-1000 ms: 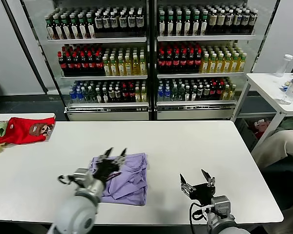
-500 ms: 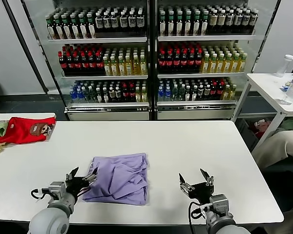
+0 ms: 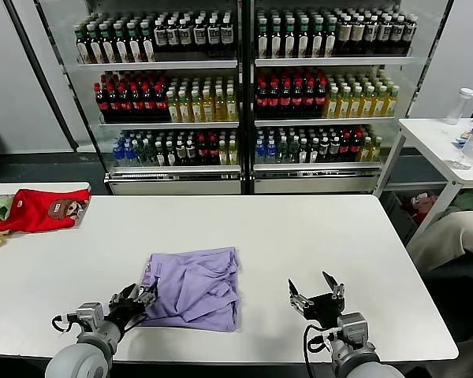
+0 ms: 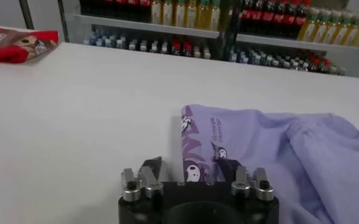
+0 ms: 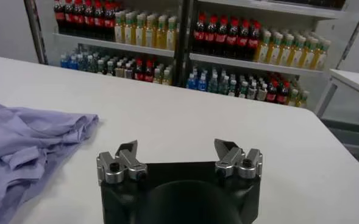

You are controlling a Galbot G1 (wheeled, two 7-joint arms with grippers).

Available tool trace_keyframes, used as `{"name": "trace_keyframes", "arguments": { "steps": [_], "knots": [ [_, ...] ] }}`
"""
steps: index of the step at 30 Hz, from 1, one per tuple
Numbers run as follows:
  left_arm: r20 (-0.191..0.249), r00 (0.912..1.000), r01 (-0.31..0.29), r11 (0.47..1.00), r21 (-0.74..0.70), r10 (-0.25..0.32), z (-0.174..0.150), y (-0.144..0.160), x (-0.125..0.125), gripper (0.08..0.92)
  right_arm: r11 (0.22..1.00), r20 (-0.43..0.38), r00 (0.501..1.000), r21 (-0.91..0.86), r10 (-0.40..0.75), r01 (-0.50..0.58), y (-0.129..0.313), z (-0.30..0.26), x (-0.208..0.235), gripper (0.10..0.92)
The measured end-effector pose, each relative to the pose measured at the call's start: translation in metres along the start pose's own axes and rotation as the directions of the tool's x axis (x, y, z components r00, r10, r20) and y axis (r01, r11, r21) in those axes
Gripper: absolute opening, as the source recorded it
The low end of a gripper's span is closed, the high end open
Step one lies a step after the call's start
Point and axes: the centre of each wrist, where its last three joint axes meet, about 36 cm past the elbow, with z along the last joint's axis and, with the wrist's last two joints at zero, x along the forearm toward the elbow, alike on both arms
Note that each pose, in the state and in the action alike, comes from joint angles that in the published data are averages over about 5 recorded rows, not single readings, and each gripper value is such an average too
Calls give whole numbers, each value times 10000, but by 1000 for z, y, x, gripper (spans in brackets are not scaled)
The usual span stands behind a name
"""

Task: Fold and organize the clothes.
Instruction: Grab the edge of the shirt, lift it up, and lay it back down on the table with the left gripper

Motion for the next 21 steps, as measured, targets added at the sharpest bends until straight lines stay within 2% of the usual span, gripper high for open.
{"name": "trace_keyframes", "arguments": {
  "steps": [10,15,18,21],
  "knots": [
    [-53,9997,-227,9989,405,229,5,-2,-5,317,10000,-9,10000,21,-43,43,2,1,-1,823],
    [7,9999,-143,9990,425,143,6,-1,-1,170,10000,20,10000,84,-26,26,0,0,0,823],
    [172,9998,43,9994,331,-49,-2,3,8,105,9999,48,10000,125,-3,2,-1,-1,1,823],
    [550,9979,332,9993,182,-341,-17,15,22,89,9999,62,10000,146,0,-1,-1,-1,1,823]
  ]
}}
